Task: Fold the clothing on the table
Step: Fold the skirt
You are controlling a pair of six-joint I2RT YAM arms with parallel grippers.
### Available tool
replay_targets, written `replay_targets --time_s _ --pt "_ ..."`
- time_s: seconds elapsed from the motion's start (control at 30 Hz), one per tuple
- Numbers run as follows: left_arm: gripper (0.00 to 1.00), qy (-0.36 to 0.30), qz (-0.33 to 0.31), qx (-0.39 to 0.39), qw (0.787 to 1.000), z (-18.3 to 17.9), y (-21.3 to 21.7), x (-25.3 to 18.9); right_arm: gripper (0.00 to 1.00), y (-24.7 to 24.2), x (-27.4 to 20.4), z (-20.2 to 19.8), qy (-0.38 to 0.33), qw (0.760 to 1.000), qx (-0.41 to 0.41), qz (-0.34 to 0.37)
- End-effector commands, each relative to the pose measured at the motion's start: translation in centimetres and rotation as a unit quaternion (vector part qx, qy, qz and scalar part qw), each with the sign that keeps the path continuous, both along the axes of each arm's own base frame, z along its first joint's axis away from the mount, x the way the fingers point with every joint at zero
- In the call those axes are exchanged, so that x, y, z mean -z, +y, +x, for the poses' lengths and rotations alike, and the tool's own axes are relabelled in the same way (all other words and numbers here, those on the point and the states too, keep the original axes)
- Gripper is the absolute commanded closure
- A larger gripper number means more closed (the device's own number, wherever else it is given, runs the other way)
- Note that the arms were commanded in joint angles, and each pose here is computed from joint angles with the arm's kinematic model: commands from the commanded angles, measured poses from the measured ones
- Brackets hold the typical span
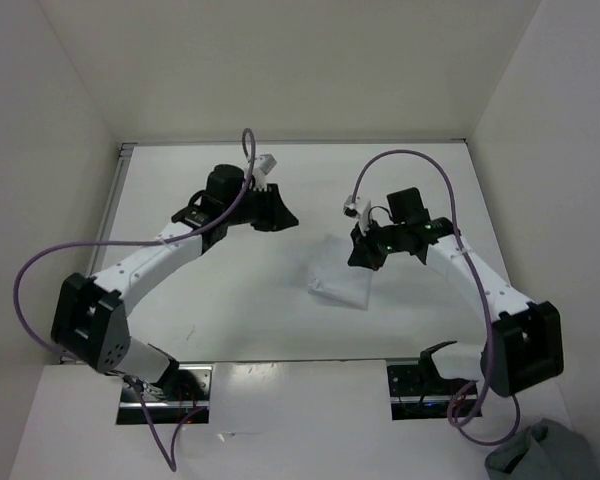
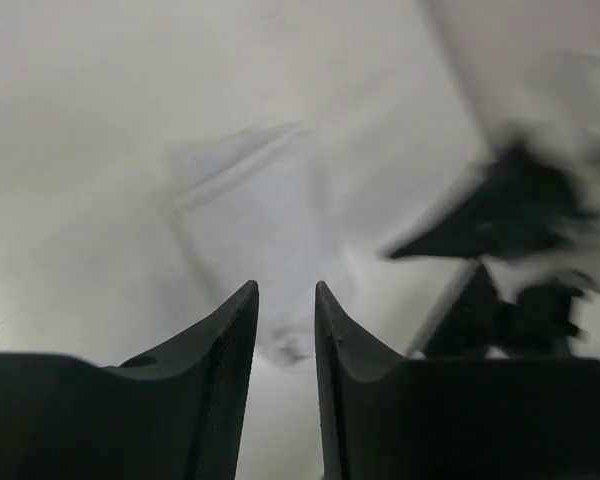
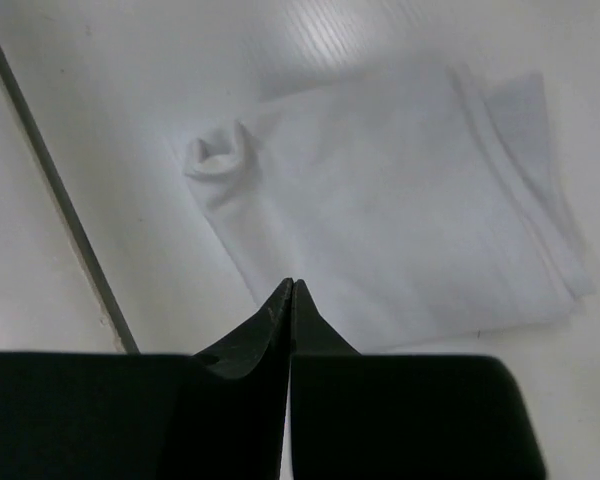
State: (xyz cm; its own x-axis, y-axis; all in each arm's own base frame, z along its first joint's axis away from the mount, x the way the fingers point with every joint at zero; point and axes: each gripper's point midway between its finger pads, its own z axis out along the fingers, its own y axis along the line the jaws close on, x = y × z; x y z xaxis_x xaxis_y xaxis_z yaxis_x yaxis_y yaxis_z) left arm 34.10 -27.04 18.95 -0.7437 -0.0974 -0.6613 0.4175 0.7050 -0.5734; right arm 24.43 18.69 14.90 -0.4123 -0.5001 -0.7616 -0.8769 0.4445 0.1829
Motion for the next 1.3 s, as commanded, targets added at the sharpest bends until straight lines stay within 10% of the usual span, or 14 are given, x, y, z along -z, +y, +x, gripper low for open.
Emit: replay_targets --time_s 0.0,0.5,1.27 --pt "0.64 -0.052 -0.108 0.217 0.969 -7.1 -5.7 -5.6 1.00 -0.3 2.3 1.6 0.065 0.998 0.015 0.013" --pt "0.69 0.048 -0.056 0.346 0.935 -12.3 -11.7 4.2 1.00 -1.8 11.1 4.8 0.241 0.962 0.124 -0.015" --pt "0.69 0.181 0.103 0.208 0.956 -10.1 -5.6 18.4 1.00 -4.6 15.2 5.9 0.294 0.932 0.207 -0.048"
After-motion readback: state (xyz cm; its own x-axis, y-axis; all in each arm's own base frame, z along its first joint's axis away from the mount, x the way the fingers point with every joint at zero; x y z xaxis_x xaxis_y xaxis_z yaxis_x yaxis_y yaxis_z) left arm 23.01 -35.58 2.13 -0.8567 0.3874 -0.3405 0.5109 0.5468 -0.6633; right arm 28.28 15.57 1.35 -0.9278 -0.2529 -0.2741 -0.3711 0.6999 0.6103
